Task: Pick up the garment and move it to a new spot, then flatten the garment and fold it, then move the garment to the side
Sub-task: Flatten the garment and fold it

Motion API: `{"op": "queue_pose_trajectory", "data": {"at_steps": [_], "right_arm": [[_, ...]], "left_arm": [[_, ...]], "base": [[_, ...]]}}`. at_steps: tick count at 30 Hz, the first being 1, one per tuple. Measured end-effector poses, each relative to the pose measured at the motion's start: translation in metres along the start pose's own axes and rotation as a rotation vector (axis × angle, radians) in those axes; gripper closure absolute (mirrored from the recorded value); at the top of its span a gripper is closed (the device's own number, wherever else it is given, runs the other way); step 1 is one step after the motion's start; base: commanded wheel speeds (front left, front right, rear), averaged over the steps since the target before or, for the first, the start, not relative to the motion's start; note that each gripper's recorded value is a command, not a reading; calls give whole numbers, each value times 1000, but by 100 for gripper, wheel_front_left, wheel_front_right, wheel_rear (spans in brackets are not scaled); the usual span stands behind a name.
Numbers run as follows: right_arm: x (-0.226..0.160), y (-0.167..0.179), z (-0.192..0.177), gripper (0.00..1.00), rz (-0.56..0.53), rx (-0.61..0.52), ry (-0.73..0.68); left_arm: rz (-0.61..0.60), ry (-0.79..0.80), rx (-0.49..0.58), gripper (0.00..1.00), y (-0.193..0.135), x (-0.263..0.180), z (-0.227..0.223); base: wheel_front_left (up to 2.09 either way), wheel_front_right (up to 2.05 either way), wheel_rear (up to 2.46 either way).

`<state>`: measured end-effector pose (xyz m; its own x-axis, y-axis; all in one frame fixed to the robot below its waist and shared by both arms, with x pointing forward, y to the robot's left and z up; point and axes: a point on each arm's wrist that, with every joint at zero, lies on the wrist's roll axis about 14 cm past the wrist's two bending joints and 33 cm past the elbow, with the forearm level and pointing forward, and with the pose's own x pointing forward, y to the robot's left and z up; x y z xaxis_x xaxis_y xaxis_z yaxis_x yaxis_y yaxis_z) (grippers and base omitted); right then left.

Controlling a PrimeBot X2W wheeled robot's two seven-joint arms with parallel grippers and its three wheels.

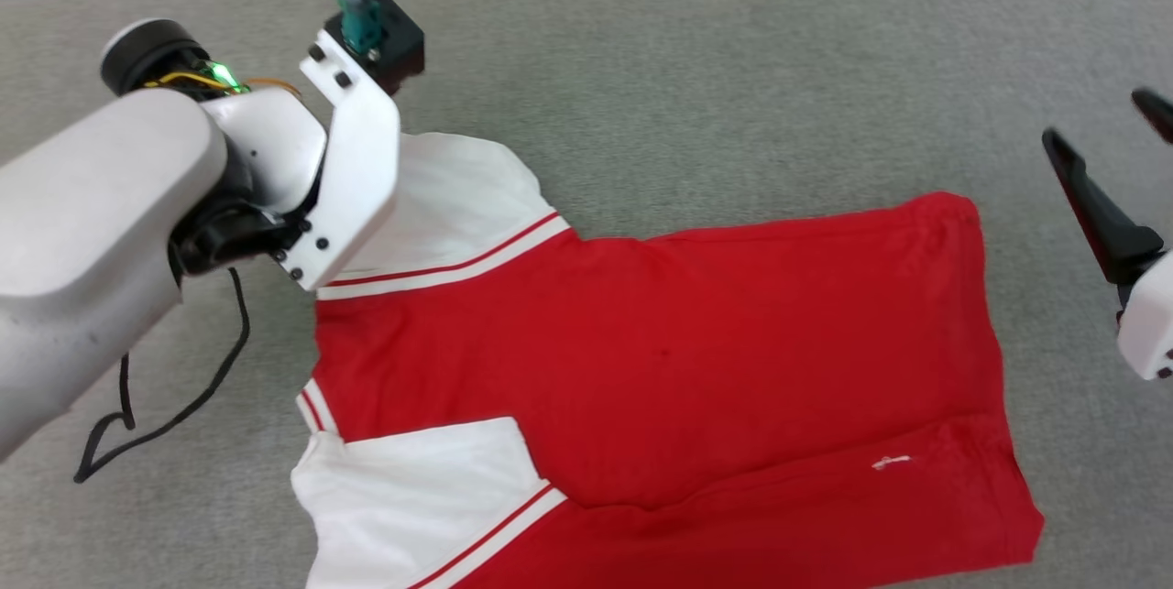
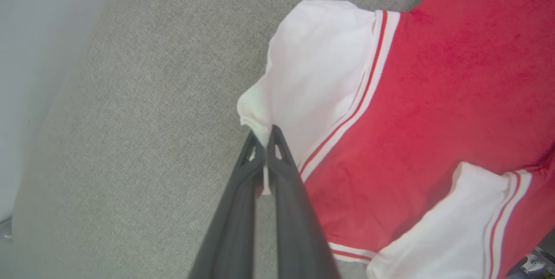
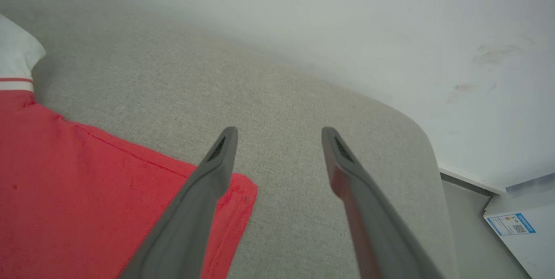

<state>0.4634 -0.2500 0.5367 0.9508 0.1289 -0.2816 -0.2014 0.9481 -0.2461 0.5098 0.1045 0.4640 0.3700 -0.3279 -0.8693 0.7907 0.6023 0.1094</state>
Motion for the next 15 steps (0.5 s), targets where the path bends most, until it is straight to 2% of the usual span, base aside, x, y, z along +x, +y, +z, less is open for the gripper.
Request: {"op": "queue_pose_trajectory", "data": {"at_steps": [9,15], "right_arm": [[6,9,-60,0,188,-90,597],[20,18,-86,0,250,-78,819]], "left_arm": [[-7,-34,50,100,-12,-6,-4],[-22,-48,62,100,-13,3,-4]], "base": [[0,0,0],[0,0,0]]}}
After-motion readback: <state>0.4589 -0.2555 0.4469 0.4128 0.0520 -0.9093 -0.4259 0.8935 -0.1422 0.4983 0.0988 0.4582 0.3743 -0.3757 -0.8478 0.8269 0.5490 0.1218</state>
